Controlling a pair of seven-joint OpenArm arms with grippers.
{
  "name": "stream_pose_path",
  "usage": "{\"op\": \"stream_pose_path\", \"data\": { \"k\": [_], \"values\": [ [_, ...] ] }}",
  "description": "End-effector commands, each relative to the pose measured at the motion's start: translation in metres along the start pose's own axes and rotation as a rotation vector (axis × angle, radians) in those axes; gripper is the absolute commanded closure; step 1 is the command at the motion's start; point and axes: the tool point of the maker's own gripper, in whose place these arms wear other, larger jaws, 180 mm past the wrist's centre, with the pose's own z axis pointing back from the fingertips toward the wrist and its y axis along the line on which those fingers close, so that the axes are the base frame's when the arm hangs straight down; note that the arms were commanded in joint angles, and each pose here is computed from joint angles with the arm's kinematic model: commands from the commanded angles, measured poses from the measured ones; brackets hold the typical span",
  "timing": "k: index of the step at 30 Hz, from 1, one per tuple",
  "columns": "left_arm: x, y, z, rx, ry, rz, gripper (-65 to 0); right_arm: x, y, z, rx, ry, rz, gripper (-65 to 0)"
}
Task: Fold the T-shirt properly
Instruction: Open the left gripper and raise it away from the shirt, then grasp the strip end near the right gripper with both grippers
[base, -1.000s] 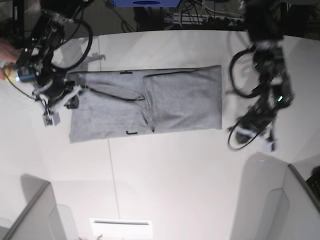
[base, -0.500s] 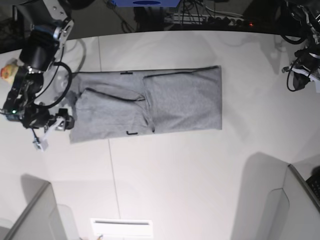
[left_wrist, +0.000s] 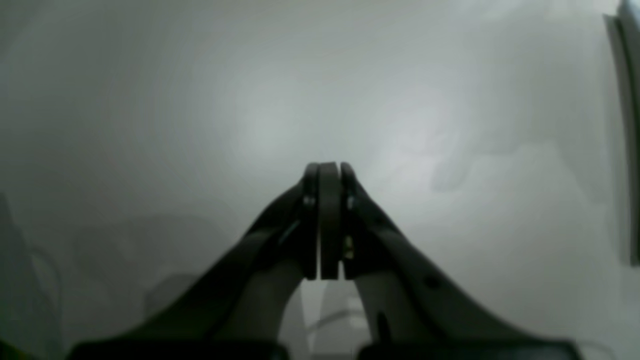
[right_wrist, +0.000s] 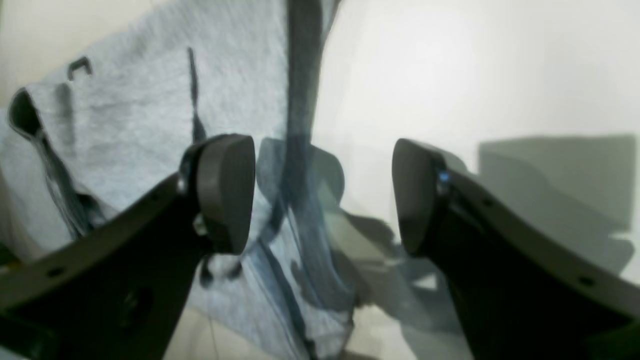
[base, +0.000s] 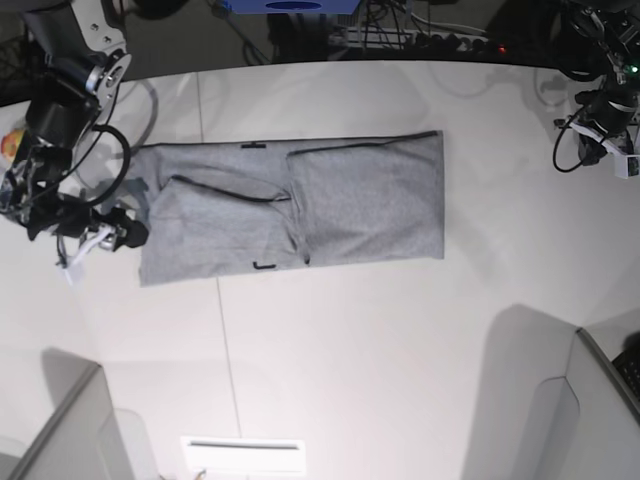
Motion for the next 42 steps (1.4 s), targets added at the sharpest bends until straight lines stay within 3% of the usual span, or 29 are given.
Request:
{"op": "stream_pose_path", "data": {
  "k": [1,7,12,23,25,33,42],
  "values": [
    [0.017,0.002,0.004,0.000,-0.051,-0.021,0.0,0.005,0.000,0.005,-0.006,0.002,0.014,-40.4],
    [0.015,-0.012,-0.003,-0.037,-0.032,-0.046,0.0,-0.045,0.009,-0.011,0.015,0.116,0.009,-39.8],
    [0.016,-0.038,-0.014,-0.103,-0.028,-0.065,0.0,-0.066,0.039,-0.026,0.032,0.185,0.135,-39.8],
    [0.012,-0.108,-0.047,-0.269,-0.005,-0.039,0.0,-0.077,0.047,-0.035,0.051,0.205,0.125,-39.0],
    [0.009,-0.119,-0.055,-0.298,0.013,-0.035,0.0,-0.082,0.045,-0.036,0.053,0.218,0.111,-33.9],
    [0.013,-0.144,-0.078,-0.324,0.044,0.001,0.0,-0.090,0.044,-0.049,0.068,0.232,0.099,-0.2],
    [0.011,-0.195,-0.089,-0.389,0.047,-0.025,0.0,-0.066,0.055,-0.049,0.067,0.191,0.171,0.0]
  ]
}}
